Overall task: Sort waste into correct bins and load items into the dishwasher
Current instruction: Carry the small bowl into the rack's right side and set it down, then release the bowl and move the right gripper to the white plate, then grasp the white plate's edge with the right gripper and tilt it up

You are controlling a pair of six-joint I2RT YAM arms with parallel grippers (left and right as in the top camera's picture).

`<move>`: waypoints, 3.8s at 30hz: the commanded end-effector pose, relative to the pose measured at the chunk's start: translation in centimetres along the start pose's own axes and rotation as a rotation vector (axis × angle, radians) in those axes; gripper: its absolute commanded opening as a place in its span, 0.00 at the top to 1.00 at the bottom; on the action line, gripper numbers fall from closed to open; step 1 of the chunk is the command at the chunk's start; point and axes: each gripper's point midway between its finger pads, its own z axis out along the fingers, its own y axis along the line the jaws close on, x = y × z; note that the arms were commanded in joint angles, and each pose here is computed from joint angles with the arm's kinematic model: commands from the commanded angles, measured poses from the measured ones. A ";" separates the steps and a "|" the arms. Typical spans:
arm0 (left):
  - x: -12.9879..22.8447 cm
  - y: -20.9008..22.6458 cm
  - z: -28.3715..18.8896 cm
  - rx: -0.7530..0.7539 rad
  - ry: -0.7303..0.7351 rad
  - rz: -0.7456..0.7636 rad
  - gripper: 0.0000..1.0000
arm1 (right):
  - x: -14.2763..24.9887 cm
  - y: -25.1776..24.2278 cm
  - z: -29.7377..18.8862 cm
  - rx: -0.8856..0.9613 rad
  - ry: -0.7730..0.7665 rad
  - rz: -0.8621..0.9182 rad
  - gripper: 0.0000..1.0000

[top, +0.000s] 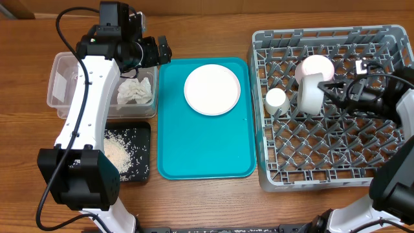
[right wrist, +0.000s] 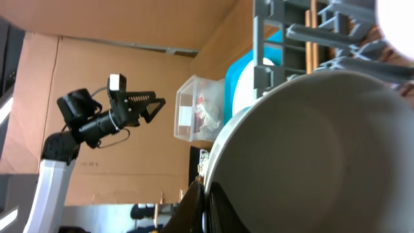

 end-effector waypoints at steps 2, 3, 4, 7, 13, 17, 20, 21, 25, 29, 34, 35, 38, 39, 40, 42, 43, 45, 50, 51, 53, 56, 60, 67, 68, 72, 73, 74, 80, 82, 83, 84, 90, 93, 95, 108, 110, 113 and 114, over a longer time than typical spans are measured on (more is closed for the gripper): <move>-0.9 -0.7 -1.4 0.009 -0.041 0.007 0.00 | -0.3 -1.2 -1.4 0.051 -0.032 0.046 0.96; -0.9 -0.7 -1.4 0.009 -0.041 0.007 0.00 | -0.4 -1.5 -1.7 0.070 -0.037 0.059 0.96; -0.9 -0.7 -1.4 0.009 -0.041 0.007 0.00 | -0.4 -1.9 -2.0 0.086 -0.041 0.064 0.96; -0.9 -0.6 -1.4 0.008 -0.041 0.006 0.00 | -0.5 -2.3 -2.5 0.103 -0.052 0.090 0.96; -0.9 -0.7 -1.4 0.009 -0.041 0.007 0.00 | -0.6 -3.8 -3.7 0.178 -0.070 0.102 0.96; -0.9 -0.7 -1.4 0.009 -0.041 0.007 0.00 | -1.3 -5.0 -5.0 0.227 -0.112 0.138 0.94; -0.9 -0.7 -1.4 0.009 -0.041 0.007 0.00 | -1.8 -5.7 -6.0 0.258 -0.143 0.134 0.92; -0.9 -0.7 -1.4 0.009 -0.041 0.007 0.00 | -2.0 -6.0 -6.3 0.271 -0.150 0.130 0.90; -0.9 -0.7 -1.4 0.009 -0.041 0.007 0.00 | -2.2 -7.1 -6.9 0.334 -0.161 0.140 0.71; -0.9 -0.7 -1.4 0.009 -0.041 0.007 0.00 | -2.5 -7.6 -7.1 0.364 -0.170 0.136 0.51; -0.9 -0.7 -1.4 0.009 -0.041 0.007 0.00 | -4.0 -7.5 -7.8 0.352 -0.249 0.280 0.48; -0.9 -0.7 -1.4 0.009 -0.041 0.007 0.00 | -4.6 -7.0 -8.0 0.351 -0.262 0.291 0.49; -0.9 -0.7 -1.4 0.009 -0.041 0.007 0.00 | -5.1 -6.1 -8.0 0.409 -0.249 0.290 0.49; -0.9 -0.7 -1.4 0.009 -0.041 0.007 0.00 | -5.1 -6.1 -8.0 0.444 -0.239 0.286 0.49; -0.9 -0.7 -1.4 0.009 -0.041 0.007 0.00 | -5.0 -6.0 -7.9 0.483 -0.224 0.265 0.49; -0.9 -0.7 -1.4 0.009 -0.041 0.007 0.00 | -4.7 -5.9 -7.5 0.571 -0.183 0.235 0.51; -0.9 -0.7 -1.4 0.009 -0.041 0.007 0.00 | -4.5 -6.0 -7.4 0.615 -0.168 0.234 0.51; -0.9 -0.7 -1.4 0.009 -0.041 0.007 0.00 | -3.9 -5.9 -6.4 0.681 -0.123 0.219 0.53; -0.9 -0.7 -1.4 0.009 -0.041 0.008 0.00 | -2.3 -4.0 -0.2 0.665 0.033 0.085 0.55; -0.9 -0.7 -1.4 0.009 -0.041 0.008 0.00 | -1.8 -3.4 1.5 0.656 0.071 0.045 0.55; -0.9 -0.7 -1.4 0.009 -0.040 0.008 0.00 | -0.8 -2.4 4.5 0.641 0.133 -0.028 0.54; -0.9 -0.7 -1.4 0.009 -0.040 0.008 0.00 | 1.0 -1.1 8.6 0.639 0.216 -0.133 0.54; -0.9 -0.7 -1.4 0.009 -0.041 0.008 0.00 | 3.4 -0.1 12.8 0.687 0.297 -0.279 0.54; -0.9 -0.7 -1.4 0.009 -0.040 0.008 0.00 | 5.1 1.4 18.6 0.812 0.257 -0.500 0.54; -0.9 -0.7 -1.4 0.009 -0.040 0.008 0.00 | 5.0 1.5 19.1 0.830 0.237 -0.526 0.54; -0.9 -0.7 -1.4 0.009 -0.041 0.008 0.00 | 3.7 1.7 20.8 0.931 0.092 -0.635 0.54; -0.9 -0.7 -1.4 0.009 -0.040 0.008 0.00 | 3.5 1.7 21.0 0.935 0.074 -0.649 0.54; -0.9 -0.7 -1.4 0.009 -0.040 0.008 0.00 | 3.3 1.6 21.2 0.935 0.057 -0.659 0.54; -0.9 -0.7 -1.4 0.009 -0.040 0.008 0.00 | 2.1 0.6 23.3 0.875 -0.027 -0.699 0.53; -0.9 -0.7 -1.4 0.009 -0.040 0.008 0.00 | 1.9 0.0 24.0 0.868 -0.036 -0.703 0.49; -0.9 -0.7 -1.4 0.009 -0.040 0.008 0.00 | 1.8 -0.4 24.3 0.867 -0.037 -0.704 0.47; -0.9 -0.7 -1.4 0.009 -0.041 0.008 0.00 | 1.8 -0.7 24.6 0.866 -0.036 -0.704 0.46; -0.9 -0.7 -1.4 0.009 -0.041 0.008 0.00 | 5.4 -3.3 27.6 0.760 0.133 -0.664 0.57; -0.9 -0.7 -1.4 0.009 -0.040 0.008 0.00 | 7.7 -4.5 28.9 0.733 0.215 -0.646 0.61; -0.9 -0.7 -1.4 0.009 -0.040 0.008 0.00 | 9.1 -5.2 29.7 0.733 0.252 -0.649 0.62; -0.9 -0.7 -1.4 0.009 -0.040 0.008 0.00 | 18.8 -7.3 32.6 0.740 0.491 -0.695 0.67; -0.9 -0.7 -1.4 0.009 -0.041 0.008 0.00 | 20.2 -7.3 32.5 0.734 0.531 -0.691 0.67; -0.9 -0.7 -1.4 0.009 -0.040 0.008 0.00 | 21.9 -7.0 32.4 0.707 0.586 -0.675 0.67; -0.9 -0.7 -1.4 0.009 -0.040 0.008 0.00 | 22.1 -6.9 32.4 0.703 0.593 -0.670 0.67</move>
